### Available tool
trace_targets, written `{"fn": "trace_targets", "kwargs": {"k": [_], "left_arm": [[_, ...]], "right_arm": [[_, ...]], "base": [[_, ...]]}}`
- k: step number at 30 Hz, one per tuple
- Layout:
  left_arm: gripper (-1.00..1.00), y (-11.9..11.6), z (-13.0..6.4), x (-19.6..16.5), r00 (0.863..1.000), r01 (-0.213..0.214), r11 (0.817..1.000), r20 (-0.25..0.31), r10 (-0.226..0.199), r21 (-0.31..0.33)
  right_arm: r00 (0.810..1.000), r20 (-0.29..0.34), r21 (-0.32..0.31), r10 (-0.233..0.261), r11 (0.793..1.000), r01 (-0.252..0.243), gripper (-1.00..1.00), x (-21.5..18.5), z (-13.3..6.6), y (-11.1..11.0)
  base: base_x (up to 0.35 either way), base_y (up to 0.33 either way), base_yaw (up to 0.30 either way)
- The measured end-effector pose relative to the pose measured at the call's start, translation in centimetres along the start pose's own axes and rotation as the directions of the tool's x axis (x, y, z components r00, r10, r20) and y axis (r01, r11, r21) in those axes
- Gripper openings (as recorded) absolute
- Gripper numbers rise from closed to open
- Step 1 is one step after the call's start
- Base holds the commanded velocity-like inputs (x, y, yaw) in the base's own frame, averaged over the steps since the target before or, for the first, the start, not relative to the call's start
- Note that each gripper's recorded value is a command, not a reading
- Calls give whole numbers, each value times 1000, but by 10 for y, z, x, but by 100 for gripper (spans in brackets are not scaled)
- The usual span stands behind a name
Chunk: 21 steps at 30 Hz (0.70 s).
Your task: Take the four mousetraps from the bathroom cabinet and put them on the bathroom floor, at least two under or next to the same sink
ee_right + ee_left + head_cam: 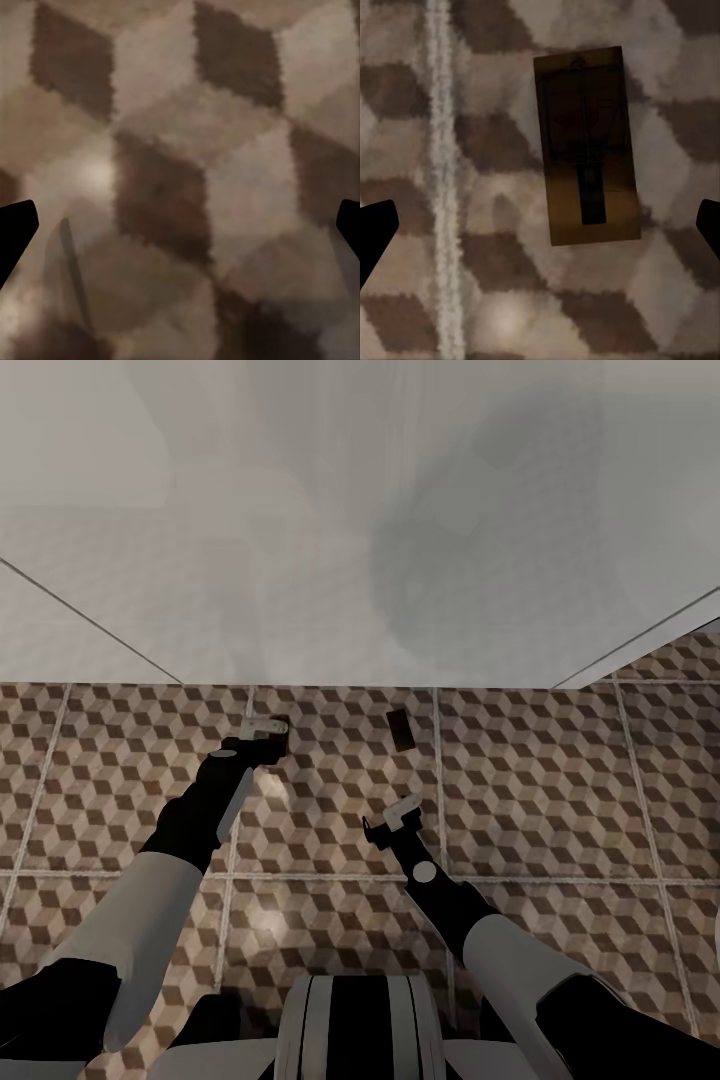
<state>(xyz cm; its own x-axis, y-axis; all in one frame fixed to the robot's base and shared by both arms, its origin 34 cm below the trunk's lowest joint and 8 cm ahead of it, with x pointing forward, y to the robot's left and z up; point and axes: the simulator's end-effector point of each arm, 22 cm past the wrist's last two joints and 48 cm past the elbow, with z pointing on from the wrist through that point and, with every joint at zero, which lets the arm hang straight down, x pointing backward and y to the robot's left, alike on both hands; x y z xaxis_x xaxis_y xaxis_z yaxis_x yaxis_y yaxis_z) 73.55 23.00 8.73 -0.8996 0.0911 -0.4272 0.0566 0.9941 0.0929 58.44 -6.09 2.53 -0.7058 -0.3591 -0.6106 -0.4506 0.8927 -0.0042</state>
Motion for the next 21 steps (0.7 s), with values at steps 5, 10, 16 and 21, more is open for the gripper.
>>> {"fn": "trace_targets", "kwargs": {"k": [5, 10, 16, 21], "left_arm": [[100, 0, 0, -4, 1000, 1, 1000, 15, -1, 1], [100, -1, -1, -9, 999, 3, 1000, 38, -3, 3], [100, -1, 0, -10, 999, 3, 1000, 43, -3, 3], [100, -1, -1, -11, 999, 3, 1000, 44, -3, 2]], "right_arm": [[1000, -1, 0, 0, 1000, 0, 100, 0, 0, 0], [1000, -1, 0, 1, 1000, -1, 100, 1, 0, 0], [1000, -2, 0, 1, 1000, -1, 100, 1, 0, 0], [1000, -2, 0, 1, 1000, -1, 100, 1, 0, 0]], "base": [[0, 0, 0], [-10, 0, 0], [-199, 0, 0], [-313, 0, 0]]}}
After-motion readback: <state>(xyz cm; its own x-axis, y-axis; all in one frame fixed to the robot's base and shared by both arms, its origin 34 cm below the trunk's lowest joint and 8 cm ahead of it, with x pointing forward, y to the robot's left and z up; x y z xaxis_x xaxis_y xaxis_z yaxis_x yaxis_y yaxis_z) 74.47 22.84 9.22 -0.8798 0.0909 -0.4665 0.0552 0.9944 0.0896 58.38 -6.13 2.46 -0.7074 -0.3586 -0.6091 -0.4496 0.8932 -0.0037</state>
